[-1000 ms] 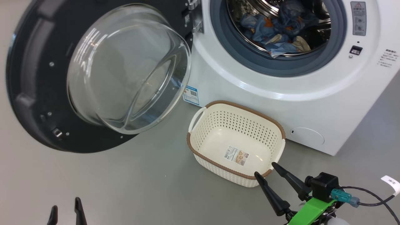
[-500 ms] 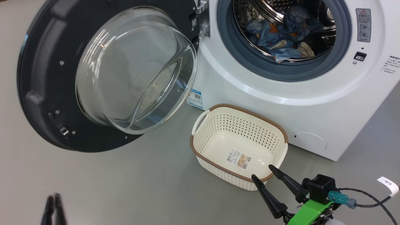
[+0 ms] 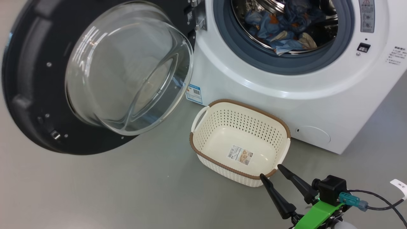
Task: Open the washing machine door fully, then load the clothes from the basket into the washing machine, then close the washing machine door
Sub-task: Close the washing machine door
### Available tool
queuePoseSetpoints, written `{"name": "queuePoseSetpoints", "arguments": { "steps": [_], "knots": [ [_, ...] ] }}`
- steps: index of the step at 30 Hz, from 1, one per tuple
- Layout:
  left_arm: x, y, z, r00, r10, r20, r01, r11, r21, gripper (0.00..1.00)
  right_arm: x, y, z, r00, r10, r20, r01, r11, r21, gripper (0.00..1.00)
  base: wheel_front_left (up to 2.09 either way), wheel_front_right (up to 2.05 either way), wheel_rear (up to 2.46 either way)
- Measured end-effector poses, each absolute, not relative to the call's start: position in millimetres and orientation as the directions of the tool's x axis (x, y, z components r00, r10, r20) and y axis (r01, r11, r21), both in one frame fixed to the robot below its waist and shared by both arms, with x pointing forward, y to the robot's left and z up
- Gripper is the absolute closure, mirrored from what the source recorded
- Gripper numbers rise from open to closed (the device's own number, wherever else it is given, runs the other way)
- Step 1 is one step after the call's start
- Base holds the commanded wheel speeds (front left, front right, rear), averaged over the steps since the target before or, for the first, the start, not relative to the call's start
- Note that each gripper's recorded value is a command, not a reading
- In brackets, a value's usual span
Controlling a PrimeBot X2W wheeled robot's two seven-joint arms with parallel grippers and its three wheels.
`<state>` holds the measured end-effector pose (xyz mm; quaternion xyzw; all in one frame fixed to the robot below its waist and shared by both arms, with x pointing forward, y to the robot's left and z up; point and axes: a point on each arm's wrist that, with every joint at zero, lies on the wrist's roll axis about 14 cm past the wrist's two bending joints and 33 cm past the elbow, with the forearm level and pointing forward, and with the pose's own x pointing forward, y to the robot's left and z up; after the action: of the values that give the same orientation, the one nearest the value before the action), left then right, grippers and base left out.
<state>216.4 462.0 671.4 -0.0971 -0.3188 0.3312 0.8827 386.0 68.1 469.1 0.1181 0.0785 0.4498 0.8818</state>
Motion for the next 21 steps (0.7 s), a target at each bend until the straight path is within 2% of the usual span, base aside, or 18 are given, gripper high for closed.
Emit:
{"name": "queuePoseSetpoints", "arguments": {
  "steps": [3,7,10,17,21],
  "knots": [
    [233,485,691,0.573,0.649,0.5,-0.476,0.76,-0.441,1.0,389,64,464,0.591,0.806,-0.042,-0.766,0.576,0.287,0.0,0.0,0.0,0.0],
    [262,514,683,0.632,0.686,0.361,-0.407,0.69,-0.599,1.0,394,57,455,0.6,0.798,-0.058,-0.755,0.589,0.288,0.0,0.0,0.0,0.0],
    [289,523,667,0.719,0.662,0.214,-0.351,0.611,-0.71,1.0,401,54,453,0.607,0.792,-0.058,-0.749,0.595,0.292,0.0,0.0,0.0,0.0],
    [331,516,615,0.853,0.513,-0.102,-0.396,0.505,-0.767,1.0,410,50,440,0.615,0.785,-0.075,-0.732,0.604,0.314,0.0,0.0,0.0,0.0],
    [347,500,590,0.888,0.4,-0.227,-0.409,0.462,-0.787,1.0,414,48,435,0.618,0.782,-0.082,-0.728,0.608,0.317,0.0,0.0,0.0,0.0]
  ]
}}
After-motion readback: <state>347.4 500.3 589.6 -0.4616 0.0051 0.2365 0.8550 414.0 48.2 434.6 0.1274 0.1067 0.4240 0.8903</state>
